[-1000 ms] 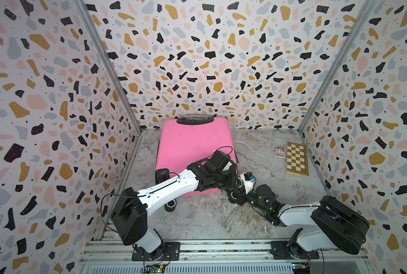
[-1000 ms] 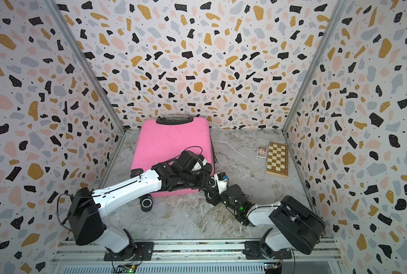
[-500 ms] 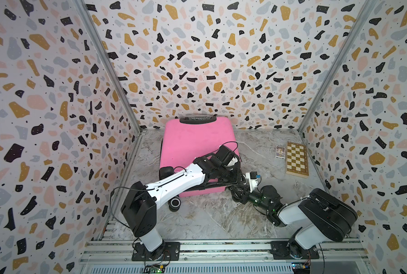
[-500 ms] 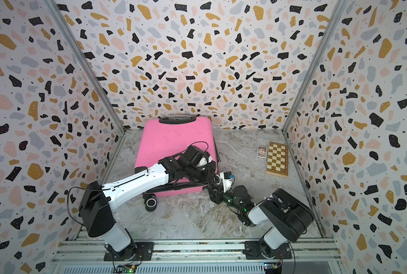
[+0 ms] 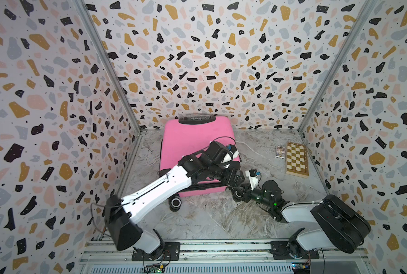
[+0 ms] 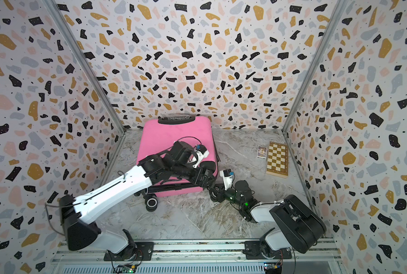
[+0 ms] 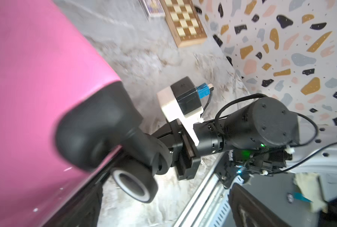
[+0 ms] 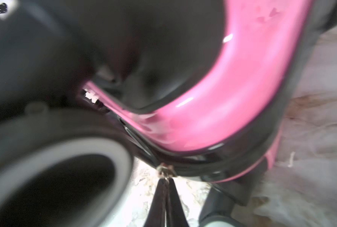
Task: Close the suitcase zippers
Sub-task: Zip the zipper on the suitcase.
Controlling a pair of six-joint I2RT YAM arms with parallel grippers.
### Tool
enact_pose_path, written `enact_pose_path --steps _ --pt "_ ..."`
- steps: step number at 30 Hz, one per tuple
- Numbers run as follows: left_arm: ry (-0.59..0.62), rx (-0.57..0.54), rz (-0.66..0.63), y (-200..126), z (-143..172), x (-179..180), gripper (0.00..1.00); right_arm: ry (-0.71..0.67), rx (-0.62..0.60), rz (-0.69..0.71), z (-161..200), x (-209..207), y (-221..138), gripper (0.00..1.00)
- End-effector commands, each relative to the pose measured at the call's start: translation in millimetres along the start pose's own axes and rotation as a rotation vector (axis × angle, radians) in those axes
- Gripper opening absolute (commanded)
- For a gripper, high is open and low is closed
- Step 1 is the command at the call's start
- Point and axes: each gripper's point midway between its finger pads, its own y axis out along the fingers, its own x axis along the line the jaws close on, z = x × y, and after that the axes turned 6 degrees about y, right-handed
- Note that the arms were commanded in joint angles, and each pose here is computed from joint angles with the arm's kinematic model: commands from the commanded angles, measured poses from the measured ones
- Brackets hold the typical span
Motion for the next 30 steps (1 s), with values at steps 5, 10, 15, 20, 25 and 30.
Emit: enact_pose_path --steps 5,10,15,20,25,30 --pt "-0.104 0.050 -0.787 -125 70 129 1.00 -0.058 -0.039 -0.009 -32 -4 1 0.00" --pt "-0.393 0.035 -0.905 -162 130 161 1.00 -0.058 -0.035 0.002 -37 -11 3 0.00" --pt "-0.586 -0.021 -0.844 -163 164 171 1.00 -0.058 -0.028 0.000 -38 -12 6 0.00" --pt "-0.665 -0.018 -0.663 -130 174 172 1.00 -0.058 -0.028 0.000 -38 -12 6 0.00" --pt "-0.686 0.012 -0.575 -97 176 180 0.96 -0.060 -0.029 0.001 -38 -11 5 0.00" --pt "-0.718 0.056 -0.649 -95 188 199 0.80 -0.062 -0.036 0.002 -41 -10 3 0.00"
